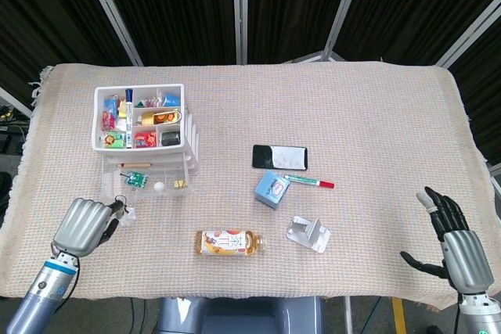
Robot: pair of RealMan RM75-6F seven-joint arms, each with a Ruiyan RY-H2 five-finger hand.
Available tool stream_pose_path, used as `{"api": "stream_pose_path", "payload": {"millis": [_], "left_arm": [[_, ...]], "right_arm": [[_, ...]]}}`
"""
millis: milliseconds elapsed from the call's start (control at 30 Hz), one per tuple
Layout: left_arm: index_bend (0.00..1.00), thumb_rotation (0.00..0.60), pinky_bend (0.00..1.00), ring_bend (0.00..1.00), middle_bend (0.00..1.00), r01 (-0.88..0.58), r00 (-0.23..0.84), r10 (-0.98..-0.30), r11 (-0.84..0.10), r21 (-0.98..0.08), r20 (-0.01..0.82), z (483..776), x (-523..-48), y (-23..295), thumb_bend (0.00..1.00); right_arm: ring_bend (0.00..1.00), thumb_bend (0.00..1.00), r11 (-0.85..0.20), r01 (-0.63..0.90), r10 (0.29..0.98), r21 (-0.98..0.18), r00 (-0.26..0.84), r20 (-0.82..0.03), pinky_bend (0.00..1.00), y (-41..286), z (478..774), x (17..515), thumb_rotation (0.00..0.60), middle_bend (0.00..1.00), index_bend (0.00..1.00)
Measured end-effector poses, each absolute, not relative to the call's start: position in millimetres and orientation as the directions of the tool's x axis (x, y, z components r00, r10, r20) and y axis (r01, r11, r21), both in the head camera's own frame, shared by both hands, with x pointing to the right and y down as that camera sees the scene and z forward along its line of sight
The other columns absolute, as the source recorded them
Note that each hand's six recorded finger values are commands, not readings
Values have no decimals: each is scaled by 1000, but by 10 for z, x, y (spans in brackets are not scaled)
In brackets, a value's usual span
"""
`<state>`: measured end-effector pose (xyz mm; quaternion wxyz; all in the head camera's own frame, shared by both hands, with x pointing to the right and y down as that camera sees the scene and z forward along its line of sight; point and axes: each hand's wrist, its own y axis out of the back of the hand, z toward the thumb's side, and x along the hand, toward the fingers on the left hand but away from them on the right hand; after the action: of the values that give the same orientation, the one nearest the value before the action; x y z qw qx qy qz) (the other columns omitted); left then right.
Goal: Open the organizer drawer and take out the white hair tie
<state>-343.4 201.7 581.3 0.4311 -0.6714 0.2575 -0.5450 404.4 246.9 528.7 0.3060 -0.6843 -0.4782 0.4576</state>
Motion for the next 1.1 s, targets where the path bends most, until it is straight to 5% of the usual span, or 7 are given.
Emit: {"api": "stream_pose_path", "payload": {"millis": [233,667,767,867,933,1000,1100], "left_arm": [[456,600,904,1000,1000,75,248,-831,-497,-865,499,5817,-3462,1998,425],[305,600,797,932,927,-1,187,-898,-406,-914,399,5705,-3613,2054,351],[273,600,722,809,765,0,162,-921,-360,-933,355,5632,-3683,2088,326],[227,600,546,636,549,2,134,-944,-306,-952,303,5539,-3761,2144,313],[97,600,331,357,260,6,115,-956,-270,-963,269,5483,-3824,2205,283],[16,600,165,136,74,13,101,-962,-254,-967,254,5463,-3890,2294,259],[0,600,12,1,0,5,93,-959,-268,-963,267,5472,-3945,2393,232]], "right_arm": [[0,7,-354,370,935,-859,130,-329,0,2477,5276,4025,600,0,0],[0,7,-362,356,932,-862,122,-342,0,2485,5317,4026,600,0,0],[0,7,-359,356,933,-863,120,-338,0,2476,5303,4037,600,0,0],[0,7,-355,359,935,-864,120,-334,0,2465,5289,4047,600,0,0],[0,7,-354,358,935,-864,121,-333,0,2462,5286,4047,600,0,0],[0,7,-354,355,935,-865,124,-332,0,2459,5288,4040,600,0,0],[0,5,-355,346,935,-869,127,-331,0,2454,5291,4033,600,0,0]]}}
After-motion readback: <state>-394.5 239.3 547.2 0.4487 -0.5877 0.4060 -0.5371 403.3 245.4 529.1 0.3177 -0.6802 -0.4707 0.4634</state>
